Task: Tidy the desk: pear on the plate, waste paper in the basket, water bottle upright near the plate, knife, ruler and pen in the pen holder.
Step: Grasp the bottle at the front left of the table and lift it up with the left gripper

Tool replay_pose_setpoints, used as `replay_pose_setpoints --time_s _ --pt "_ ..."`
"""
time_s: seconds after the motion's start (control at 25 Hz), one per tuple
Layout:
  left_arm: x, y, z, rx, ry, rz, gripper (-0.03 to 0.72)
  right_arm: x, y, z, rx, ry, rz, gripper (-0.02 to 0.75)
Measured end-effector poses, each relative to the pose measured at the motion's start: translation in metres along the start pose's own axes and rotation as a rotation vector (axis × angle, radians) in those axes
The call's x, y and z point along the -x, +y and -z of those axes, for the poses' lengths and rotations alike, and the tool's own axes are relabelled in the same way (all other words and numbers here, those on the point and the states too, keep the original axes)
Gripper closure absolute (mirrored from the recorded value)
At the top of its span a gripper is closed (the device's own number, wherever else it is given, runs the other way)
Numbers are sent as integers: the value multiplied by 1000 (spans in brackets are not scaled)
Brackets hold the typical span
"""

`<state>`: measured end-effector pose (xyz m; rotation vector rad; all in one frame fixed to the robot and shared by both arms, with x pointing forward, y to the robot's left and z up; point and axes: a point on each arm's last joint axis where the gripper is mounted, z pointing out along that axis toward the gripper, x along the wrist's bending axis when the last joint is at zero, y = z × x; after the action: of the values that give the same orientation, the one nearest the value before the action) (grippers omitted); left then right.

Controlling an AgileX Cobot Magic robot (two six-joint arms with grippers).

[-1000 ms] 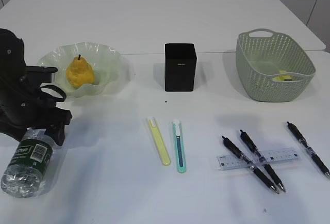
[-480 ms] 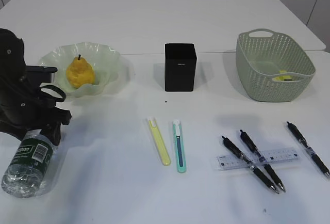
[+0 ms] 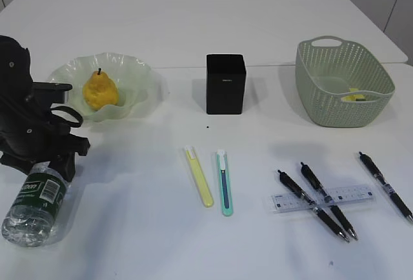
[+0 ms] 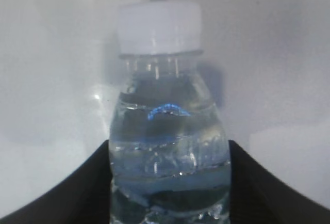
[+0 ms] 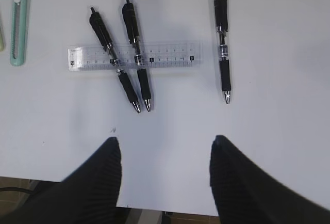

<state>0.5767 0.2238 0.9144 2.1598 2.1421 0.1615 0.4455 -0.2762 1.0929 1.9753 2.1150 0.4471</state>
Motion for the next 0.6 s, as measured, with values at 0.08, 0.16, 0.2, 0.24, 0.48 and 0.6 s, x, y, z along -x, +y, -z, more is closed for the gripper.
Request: replay_pose_setpoints --time_s 0.08,0.16,0.2,0.24,0.48,0.6 --pt "0 1 0 7 -2 0 275 0 0 0 0 0 0 328" --pt "1 1 0 9 0 -6 275 0 0 0 0 0 2 328" --pt "1 1 0 11 0 -6 275 0 0 0 0 0 2 328" --pt "1 1 0 11 0 -6 276 0 0 0 0 0 2 328" --pt "1 3 0 31 -3 -8 276 0 0 0 0 0 8 328" --pt "1 4 0 50 -8 -9 277 0 0 0 0 0 8 328"
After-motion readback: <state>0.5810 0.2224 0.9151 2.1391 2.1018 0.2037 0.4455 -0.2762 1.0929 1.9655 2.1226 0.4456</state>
